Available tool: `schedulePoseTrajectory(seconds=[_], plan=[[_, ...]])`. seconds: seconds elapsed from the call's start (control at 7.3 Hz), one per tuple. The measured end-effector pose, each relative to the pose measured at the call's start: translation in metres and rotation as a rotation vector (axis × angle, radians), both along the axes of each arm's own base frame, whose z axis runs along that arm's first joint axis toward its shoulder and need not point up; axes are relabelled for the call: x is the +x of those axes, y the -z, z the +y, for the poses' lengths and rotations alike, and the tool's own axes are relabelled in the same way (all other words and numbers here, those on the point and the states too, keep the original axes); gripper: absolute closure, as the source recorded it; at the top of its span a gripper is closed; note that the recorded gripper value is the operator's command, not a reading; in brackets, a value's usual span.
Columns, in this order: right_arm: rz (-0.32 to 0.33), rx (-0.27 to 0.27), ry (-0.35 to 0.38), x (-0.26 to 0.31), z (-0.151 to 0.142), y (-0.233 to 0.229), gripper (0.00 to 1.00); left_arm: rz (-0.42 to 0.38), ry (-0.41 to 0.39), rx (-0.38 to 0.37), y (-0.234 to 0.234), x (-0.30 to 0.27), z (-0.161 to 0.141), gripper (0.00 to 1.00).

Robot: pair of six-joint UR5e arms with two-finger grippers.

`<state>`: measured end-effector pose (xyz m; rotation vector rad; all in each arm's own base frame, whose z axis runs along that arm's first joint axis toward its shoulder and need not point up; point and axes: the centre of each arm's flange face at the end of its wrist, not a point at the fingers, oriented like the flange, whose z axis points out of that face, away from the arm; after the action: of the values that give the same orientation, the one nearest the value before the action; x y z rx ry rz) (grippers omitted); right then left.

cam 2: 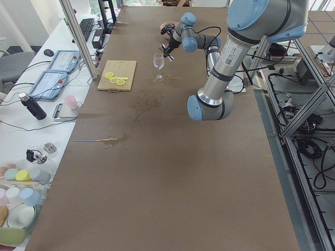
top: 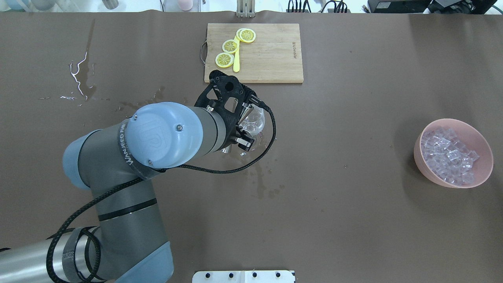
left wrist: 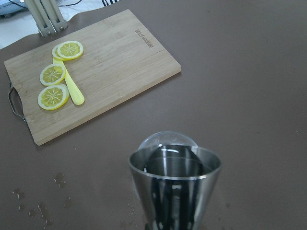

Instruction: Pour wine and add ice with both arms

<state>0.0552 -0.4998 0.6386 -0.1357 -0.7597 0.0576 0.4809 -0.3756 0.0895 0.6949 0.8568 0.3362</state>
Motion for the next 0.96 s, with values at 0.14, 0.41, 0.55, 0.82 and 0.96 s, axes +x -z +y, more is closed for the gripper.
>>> schedulePoseTrajectory(seconds=[0.14,0.41,0.55,0.82,0.96], plan=[[0.000,0.000,0.000,0.000,0.000,0.000,0.00,-0.012,-0.012,-0.007,0.001,-0.001,-0.002,1.00],[0.000,0.000,0.000,0.000,0.000,0.000,0.00,-0.038,-0.031,-0.031,0.011,-0.002,-0.006,1.00],[0.000,0.000,0.000,0.000,0.000,0.000,0.00,-0.060,-0.037,-0.041,0.020,0.001,-0.009,1.00],[0.000,-0.001,0.000,0.000,0.000,0.000,0.00,-0.087,-0.041,-0.049,0.028,0.002,-0.016,1.00],[0.000,-0.001,-0.001,0.000,0.000,0.000,0.00,-0.091,-0.045,-0.053,0.028,0.002,-0.017,1.00]])
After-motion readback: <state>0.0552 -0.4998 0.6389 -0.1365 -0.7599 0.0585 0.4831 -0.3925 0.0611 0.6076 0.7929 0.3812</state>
